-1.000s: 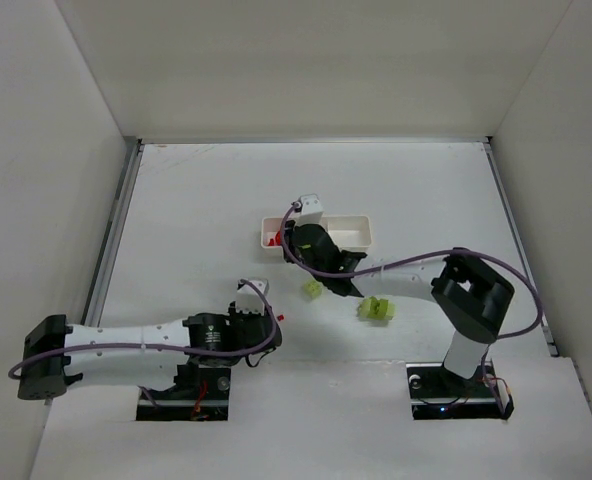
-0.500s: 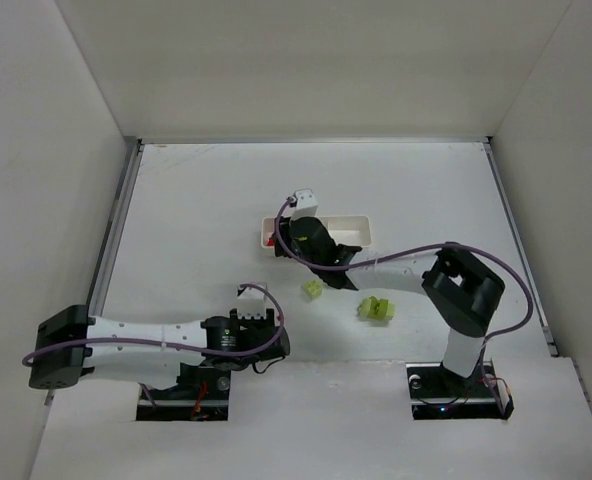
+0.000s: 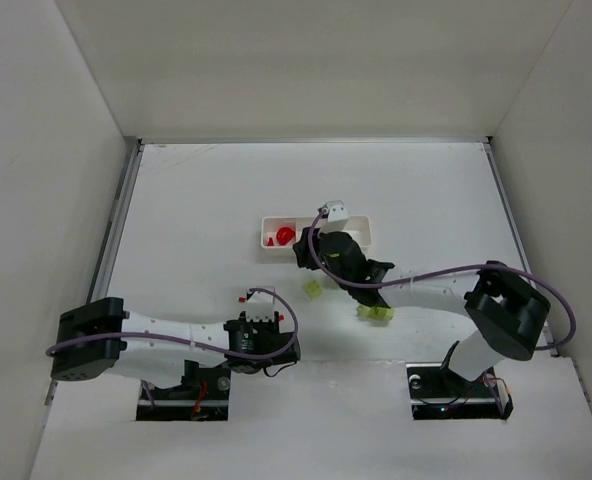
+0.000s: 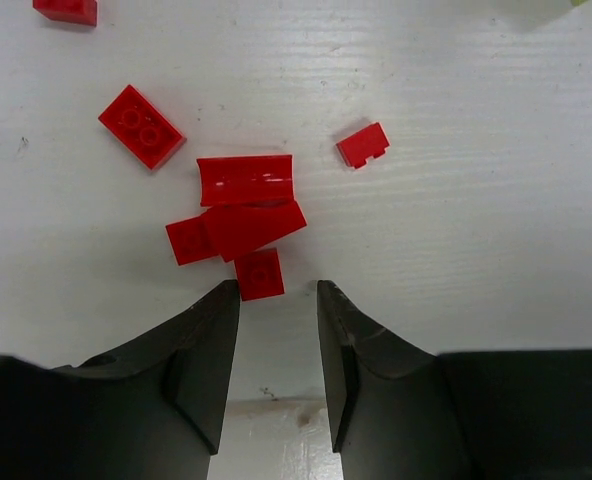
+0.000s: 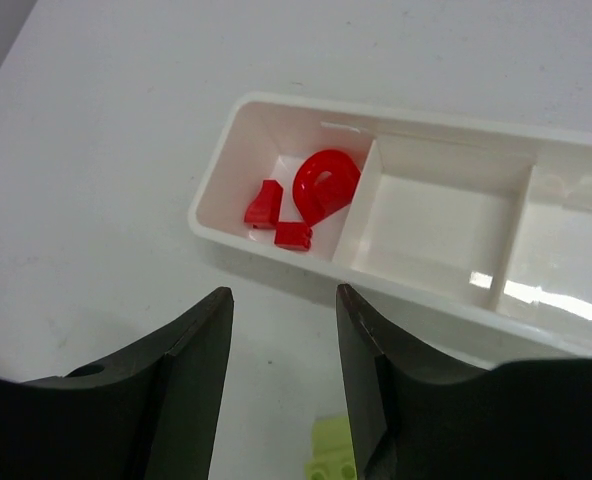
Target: Sort the legos into containers by color
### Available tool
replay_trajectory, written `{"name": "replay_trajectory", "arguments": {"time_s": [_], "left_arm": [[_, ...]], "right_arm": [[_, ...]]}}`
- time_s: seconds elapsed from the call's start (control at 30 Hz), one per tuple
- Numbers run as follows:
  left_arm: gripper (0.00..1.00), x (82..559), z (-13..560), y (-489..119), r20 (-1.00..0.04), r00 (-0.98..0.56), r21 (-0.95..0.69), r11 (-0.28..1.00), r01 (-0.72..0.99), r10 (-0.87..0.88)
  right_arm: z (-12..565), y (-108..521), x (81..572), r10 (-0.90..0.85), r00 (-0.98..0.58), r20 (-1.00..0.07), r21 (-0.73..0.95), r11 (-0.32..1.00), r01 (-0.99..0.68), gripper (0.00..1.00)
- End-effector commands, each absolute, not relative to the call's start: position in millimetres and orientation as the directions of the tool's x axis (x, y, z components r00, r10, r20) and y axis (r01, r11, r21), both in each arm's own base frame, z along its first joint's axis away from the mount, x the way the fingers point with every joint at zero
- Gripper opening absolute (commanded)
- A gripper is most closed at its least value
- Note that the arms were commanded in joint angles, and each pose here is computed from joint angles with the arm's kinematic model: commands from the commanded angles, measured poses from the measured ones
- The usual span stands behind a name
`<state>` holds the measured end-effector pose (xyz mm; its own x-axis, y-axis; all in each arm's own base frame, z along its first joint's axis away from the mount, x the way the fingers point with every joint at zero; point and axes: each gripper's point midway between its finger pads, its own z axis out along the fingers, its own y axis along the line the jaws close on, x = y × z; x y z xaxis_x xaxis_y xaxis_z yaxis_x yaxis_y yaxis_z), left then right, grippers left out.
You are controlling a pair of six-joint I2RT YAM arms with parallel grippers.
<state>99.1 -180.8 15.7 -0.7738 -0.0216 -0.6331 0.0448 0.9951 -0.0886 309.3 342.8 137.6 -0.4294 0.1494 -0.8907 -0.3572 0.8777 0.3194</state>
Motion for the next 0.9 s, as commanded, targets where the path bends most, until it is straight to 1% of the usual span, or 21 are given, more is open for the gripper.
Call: {"name": "replay_trajectory", "arguments": {"time_s": [0.0, 0.17, 0.23, 0.37, 0.43, 0.7, 0.77, 0.87], "left_arm": [[0.34, 106.5, 15.7, -176.9, -0.681, -0.732, -0.056, 0.998, 0.036, -0.012], [0.33, 107.6, 9.5, -175.4, -0.682, -0.731, -0.036, 0.999, 0.026, -0.006], [0.31, 107.7, 6.8, -174.2, -0.682, -0.731, -0.017, 0.999, 0.03, 0.011], [0.18, 108.1, 9.9, -174.5, -0.688, -0.725, -0.009, 0.999, 0.038, 0.022], [0.14, 109.0, 18.4, -178.4, -0.698, -0.716, -0.034, 0.998, 0.046, 0.009], [0.12, 120.4, 87.1, -210.6, -0.741, -0.664, -0.229, 0.967, 0.113, -0.098], [0.12, 130.9, 103.0, -212.5, -0.754, -0.643, -0.259, 0.96, 0.105, -0.133], [0.13, 160.4, 122.4, -211.1, -0.791, -0.583, -0.278, 0.958, 0.072, -0.185]], "right_arm": [[150.3, 335.5, 305.0, 0.229, -0.405, -0.885, 0.378, 0.862, -0.338, 0.51], [144.9, 319.7, 289.9, 0.286, -0.428, -0.857, 0.438, 0.842, -0.314, 0.5], [145.6, 314.1, 284.8, 0.302, -0.43, -0.851, 0.454, 0.834, -0.312, 0.5], [144.7, 299.1, 275.9, 0.324, -0.428, -0.844, 0.47, 0.831, -0.298, 0.5], [142.7, 291.3, 270.5, 0.328, -0.431, -0.84, 0.475, 0.83, -0.293, 0.5], [134.1, 260.8, 249.0, 0.344, -0.45, -0.824, 0.491, 0.83, -0.264, 0.47], [133.0, 258.3, 241.3, 0.344, -0.458, -0.82, 0.495, 0.827, -0.265, 0.47], [129.4, 255.8, 230.9, 0.342, -0.463, -0.818, 0.497, 0.826, -0.268, 0.47]]}}
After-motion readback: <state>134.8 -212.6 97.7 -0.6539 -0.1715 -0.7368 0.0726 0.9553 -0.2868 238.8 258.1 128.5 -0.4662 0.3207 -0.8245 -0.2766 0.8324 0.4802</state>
